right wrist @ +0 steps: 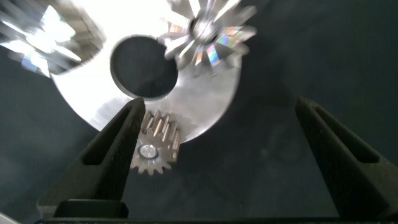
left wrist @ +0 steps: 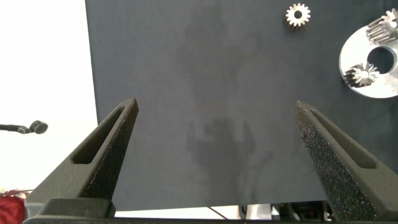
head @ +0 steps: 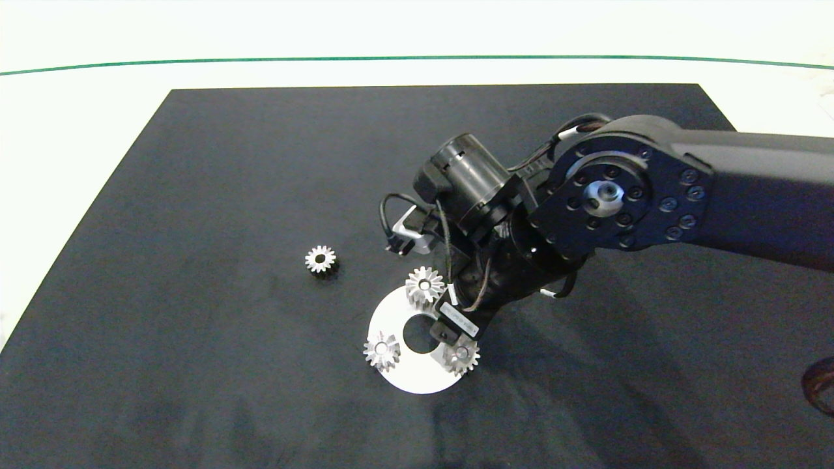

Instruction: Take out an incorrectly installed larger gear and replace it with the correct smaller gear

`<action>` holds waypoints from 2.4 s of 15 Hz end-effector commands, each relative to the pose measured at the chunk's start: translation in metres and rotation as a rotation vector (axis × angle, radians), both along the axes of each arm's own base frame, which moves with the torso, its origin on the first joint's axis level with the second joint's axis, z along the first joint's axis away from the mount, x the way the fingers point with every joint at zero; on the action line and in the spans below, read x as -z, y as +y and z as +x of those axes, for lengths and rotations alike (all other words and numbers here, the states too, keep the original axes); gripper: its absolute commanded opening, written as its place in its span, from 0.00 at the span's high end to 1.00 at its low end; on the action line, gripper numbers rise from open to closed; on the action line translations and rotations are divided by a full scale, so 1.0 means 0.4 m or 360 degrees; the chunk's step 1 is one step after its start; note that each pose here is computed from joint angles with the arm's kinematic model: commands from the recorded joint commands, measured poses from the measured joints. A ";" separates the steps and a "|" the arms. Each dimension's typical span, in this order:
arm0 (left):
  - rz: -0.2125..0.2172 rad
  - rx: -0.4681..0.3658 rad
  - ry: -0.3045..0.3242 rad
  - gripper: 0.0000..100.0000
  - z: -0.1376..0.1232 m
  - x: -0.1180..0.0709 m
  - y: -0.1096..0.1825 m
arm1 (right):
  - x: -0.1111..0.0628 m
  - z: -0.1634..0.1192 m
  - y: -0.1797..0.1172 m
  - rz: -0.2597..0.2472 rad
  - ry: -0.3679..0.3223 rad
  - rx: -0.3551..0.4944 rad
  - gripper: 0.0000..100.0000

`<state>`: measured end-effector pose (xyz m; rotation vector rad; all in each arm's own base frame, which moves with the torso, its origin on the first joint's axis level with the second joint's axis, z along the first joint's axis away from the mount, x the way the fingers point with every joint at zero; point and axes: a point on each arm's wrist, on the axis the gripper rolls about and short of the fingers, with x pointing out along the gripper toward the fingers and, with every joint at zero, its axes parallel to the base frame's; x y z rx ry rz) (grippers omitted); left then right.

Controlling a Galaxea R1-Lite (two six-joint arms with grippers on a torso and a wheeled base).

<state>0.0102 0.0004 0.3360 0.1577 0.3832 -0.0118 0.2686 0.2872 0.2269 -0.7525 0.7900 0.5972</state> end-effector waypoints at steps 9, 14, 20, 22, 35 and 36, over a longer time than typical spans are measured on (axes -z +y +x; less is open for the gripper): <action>0.0011 0.0003 -0.0001 0.00 -0.005 0.001 0.000 | -0.073 -0.024 -0.003 0.0308 -0.0100 0.0125 0.00; 0.0011 0.0002 -0.0010 0.00 -0.010 0.001 0.000 | -0.047 -0.020 0.013 0.0419 -0.0170 0.0118 0.00; 0.0011 0.0003 -0.0008 0.00 -0.010 0.002 0.000 | -0.002 0.005 0.051 0.0404 -0.0146 0.0135 0.00; 0.0011 0.0005 -0.0010 0.00 -0.010 0.001 0.000 | 0.014 0.015 0.060 0.0391 -0.0136 0.0139 0.00; 0.0014 0.0003 -0.0010 0.00 -0.011 0.002 0.000 | 0.039 0.042 0.055 0.0366 -0.0120 0.0178 0.00; 0.0014 0.0003 -0.0013 0.00 -0.012 0.001 0.000 | 0.039 0.042 0.055 0.0366 -0.0120 0.0178 0.02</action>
